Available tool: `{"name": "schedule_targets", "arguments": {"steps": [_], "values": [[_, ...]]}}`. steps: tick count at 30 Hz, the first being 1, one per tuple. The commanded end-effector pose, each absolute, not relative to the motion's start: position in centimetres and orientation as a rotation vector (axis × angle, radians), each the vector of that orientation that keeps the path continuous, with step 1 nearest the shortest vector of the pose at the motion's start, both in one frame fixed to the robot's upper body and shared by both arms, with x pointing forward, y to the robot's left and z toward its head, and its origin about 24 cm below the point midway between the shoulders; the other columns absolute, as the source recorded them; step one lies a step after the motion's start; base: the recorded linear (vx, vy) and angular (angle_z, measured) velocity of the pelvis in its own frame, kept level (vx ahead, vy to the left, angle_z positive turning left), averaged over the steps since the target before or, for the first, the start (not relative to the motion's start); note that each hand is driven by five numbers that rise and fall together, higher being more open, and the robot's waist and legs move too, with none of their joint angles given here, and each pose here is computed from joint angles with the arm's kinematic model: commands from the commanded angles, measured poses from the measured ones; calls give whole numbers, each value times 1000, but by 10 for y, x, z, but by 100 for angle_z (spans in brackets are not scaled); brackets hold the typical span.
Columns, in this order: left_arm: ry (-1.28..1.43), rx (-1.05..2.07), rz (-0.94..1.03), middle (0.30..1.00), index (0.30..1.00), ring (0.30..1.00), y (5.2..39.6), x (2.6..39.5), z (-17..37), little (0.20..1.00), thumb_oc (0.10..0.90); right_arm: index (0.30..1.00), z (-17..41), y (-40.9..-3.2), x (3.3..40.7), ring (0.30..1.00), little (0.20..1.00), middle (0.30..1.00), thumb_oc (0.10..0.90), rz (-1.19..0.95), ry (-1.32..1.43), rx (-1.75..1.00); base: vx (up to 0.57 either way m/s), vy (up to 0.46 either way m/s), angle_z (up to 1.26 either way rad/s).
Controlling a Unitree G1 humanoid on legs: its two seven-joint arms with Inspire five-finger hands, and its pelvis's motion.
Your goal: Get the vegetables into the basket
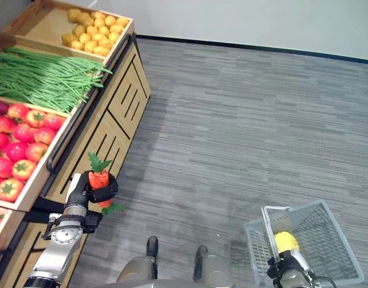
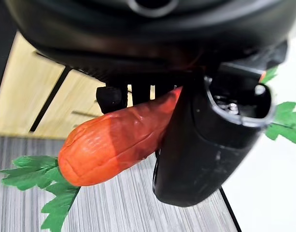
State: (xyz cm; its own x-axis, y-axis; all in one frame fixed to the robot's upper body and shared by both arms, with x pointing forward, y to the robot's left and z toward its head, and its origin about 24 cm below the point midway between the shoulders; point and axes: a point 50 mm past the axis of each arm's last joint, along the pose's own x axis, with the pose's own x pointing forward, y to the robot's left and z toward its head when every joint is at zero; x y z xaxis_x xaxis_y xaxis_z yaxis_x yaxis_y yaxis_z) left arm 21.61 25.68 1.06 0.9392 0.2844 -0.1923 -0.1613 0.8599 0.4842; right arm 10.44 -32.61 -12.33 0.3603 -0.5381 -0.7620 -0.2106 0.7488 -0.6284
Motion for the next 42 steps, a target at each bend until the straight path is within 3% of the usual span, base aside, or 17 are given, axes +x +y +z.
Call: {"name": "schedule_targets", "arguments": {"steps": [1,6,15,25,31,42], "values": [[-95,592,335,300,300,300,275,235,91,300,400,300,-126,-321,106,300,300,300,400,-253,1218,-711,51,520,-41],[-88,637,356,300,300,300,281,240,94,300,400,300,-127,-303,128,300,300,300,400,-223,1147,-676,57,353,-80],[-10,676,188,300,300,300,265,243,80,300,400,300,-117,-294,158,300,300,300,400,-215,1043,-640,6,145,-23],[85,787,-6,300,300,300,241,264,62,300,400,300,-76,-274,234,300,300,300,400,-180,783,-629,-33,-75,-2],[86,1023,-129,300,300,300,215,289,57,300,400,300,-45,-235,281,300,300,300,400,-66,578,-646,-6,-127,2],[149,1285,-318,300,300,300,175,305,20,300,400,300,-11,-162,305,300,300,300,400,180,313,-676,11,-102,-8]]}}
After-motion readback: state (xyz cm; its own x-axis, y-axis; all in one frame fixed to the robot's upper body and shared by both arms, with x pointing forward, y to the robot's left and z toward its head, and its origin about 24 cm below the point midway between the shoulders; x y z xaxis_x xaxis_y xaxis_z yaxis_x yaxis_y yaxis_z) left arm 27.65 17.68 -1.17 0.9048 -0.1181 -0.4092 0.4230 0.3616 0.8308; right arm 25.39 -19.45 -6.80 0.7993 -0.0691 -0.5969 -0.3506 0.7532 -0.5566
